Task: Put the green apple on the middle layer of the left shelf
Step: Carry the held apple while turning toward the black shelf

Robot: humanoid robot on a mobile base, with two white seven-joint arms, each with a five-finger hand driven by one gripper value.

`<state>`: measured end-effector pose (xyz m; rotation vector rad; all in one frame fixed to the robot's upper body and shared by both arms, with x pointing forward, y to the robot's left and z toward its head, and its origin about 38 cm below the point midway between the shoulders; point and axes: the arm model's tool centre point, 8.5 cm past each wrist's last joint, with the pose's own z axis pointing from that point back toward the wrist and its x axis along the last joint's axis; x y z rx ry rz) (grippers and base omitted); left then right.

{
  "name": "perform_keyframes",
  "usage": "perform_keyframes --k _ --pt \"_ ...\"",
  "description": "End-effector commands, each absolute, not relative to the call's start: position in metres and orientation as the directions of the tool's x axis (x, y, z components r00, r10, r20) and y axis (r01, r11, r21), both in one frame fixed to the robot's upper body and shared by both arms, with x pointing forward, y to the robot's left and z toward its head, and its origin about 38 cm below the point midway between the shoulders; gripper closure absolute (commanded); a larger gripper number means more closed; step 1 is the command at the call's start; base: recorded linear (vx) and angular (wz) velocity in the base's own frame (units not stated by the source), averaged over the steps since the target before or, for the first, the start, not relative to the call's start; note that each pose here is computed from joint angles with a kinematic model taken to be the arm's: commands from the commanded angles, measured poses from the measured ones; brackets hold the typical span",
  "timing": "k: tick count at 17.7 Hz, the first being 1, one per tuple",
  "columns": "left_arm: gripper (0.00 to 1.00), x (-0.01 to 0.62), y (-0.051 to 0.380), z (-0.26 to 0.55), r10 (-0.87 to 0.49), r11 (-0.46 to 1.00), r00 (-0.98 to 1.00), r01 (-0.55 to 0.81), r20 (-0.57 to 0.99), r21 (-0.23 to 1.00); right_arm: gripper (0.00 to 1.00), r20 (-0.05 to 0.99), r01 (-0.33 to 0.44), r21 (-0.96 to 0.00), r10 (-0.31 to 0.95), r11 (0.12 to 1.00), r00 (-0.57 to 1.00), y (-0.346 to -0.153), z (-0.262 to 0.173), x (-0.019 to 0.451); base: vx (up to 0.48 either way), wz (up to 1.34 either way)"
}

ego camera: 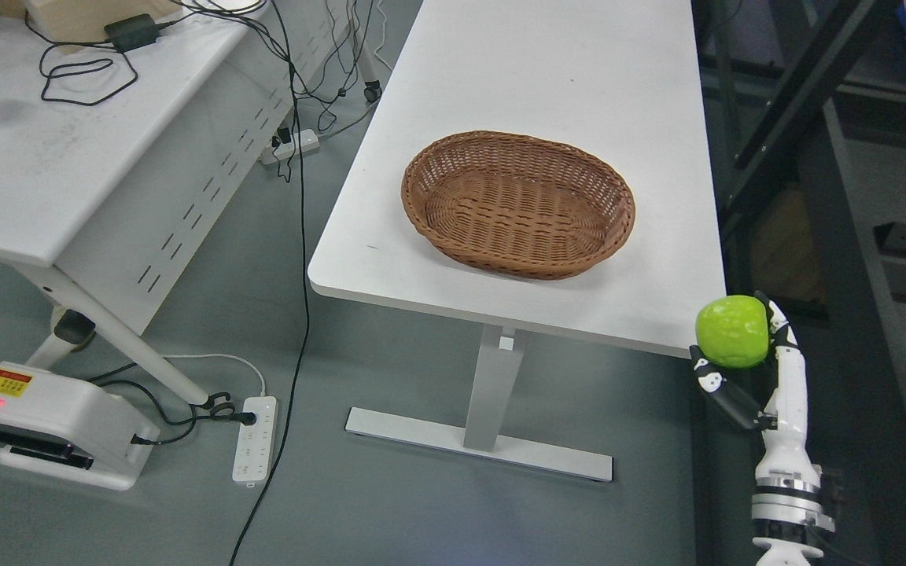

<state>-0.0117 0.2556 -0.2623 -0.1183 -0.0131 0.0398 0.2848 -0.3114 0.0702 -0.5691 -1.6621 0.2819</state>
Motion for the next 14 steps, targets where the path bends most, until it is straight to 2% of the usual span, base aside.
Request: perform_keyframes --k 1,11,14 --pt "0.0 -0.012 0.267 -0.261 0.039 0.994 0.999 -0.038 0.012 -0.1 1.0 0.855 0.166 -0.491 0.51 0.855 -0.096 -0.298 0.068 0.285 -0.136 -0.38" --pt "0.0 -0.012 0.267 -0.261 0.039 0.994 0.999 -0.038 0.012 -0.1 1.0 0.857 0.159 -0.49 0.507 0.857 -0.094 -0.297 0.066 0.285 -0.179 -0.22" --pt "0.0 -0.012 0.267 -0.261 0.039 0.994 0.999 -0.038 0.012 -0.1 1.0 0.86 0.138 -0.486 0.5 0.863 -0.1 -0.288 0.064 0.285 -0.23 0.03"
